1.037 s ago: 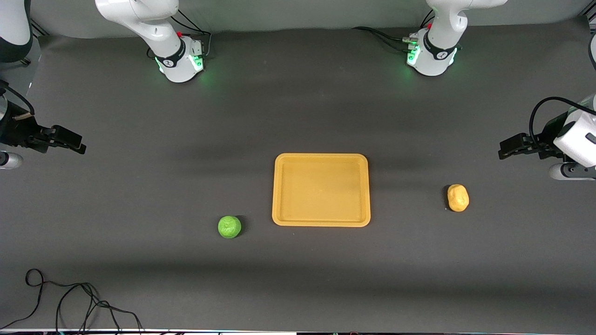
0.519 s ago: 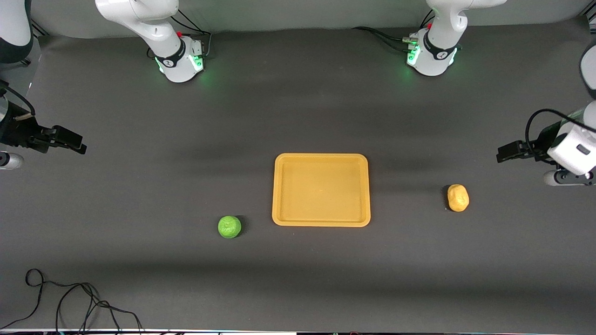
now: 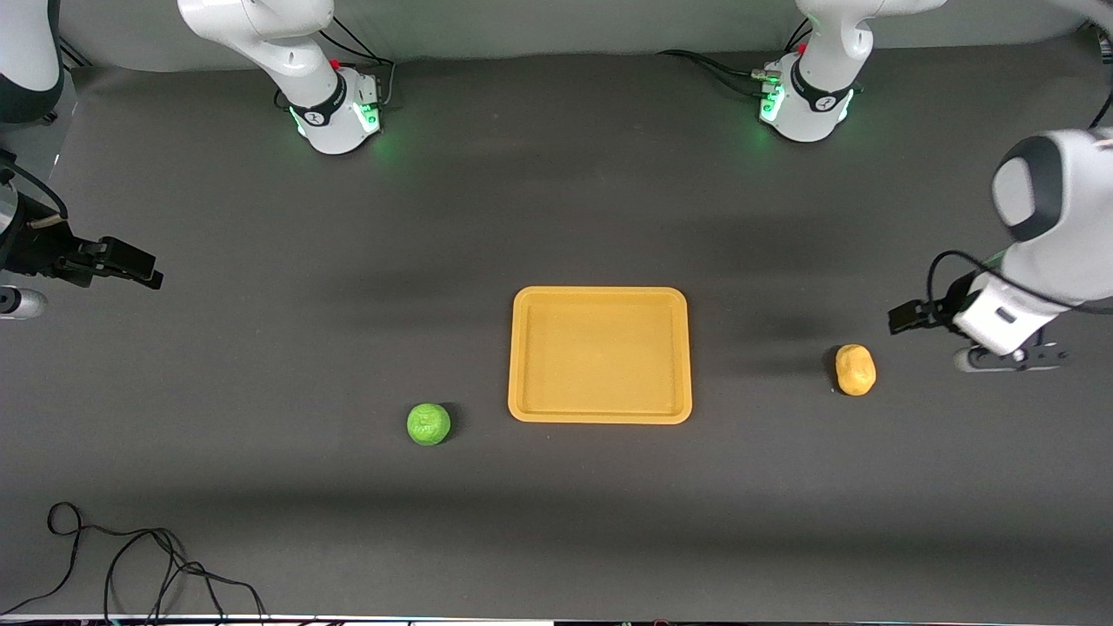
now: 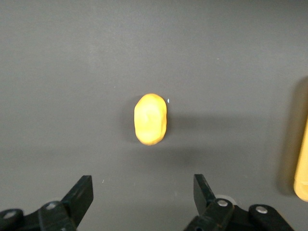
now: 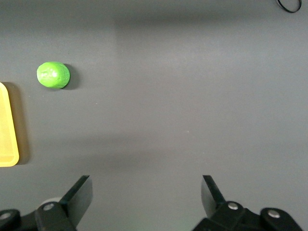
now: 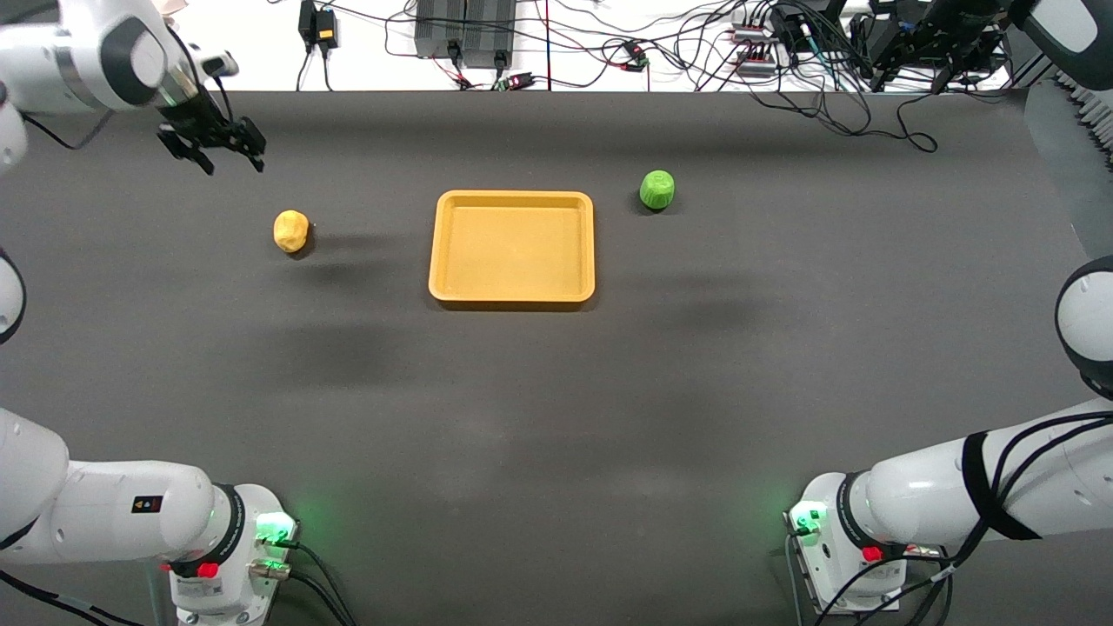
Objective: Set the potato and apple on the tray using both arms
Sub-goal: 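Lower the left gripper over the yellow potato and close on it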
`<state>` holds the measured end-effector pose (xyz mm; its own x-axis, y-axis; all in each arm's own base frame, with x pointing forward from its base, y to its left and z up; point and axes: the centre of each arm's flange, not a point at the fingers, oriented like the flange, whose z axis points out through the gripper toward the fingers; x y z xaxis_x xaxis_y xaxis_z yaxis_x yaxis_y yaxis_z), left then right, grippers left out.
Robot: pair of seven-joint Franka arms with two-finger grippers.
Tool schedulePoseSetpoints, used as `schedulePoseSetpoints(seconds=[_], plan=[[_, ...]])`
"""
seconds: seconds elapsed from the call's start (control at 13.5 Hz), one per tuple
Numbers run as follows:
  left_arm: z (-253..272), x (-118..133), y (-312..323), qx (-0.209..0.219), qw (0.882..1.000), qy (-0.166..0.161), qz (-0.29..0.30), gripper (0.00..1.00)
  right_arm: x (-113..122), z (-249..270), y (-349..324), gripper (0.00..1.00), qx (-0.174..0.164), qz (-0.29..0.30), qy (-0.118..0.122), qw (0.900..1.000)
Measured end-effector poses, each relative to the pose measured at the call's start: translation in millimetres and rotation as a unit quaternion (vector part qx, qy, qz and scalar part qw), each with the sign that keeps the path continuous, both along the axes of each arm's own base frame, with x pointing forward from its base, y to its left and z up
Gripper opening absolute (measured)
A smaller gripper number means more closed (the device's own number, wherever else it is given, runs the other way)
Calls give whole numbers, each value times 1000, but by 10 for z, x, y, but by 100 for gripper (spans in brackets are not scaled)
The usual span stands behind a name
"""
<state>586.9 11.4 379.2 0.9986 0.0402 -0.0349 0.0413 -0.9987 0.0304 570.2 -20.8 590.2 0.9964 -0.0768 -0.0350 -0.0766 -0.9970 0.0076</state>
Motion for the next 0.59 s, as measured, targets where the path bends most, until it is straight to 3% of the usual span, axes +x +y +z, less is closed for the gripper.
schedulePoseSetpoints(seconds=[0.07, 0.59], plan=[[-236, 20, -22, 0, 1000, -4, -1, 100, 3, -7, -5, 100, 0, 0, 1, 1000], [-1677, 116, -166, 2, 1000, 3, -18, 98, 15, -36, -16, 100, 0, -2, 3, 1000]])
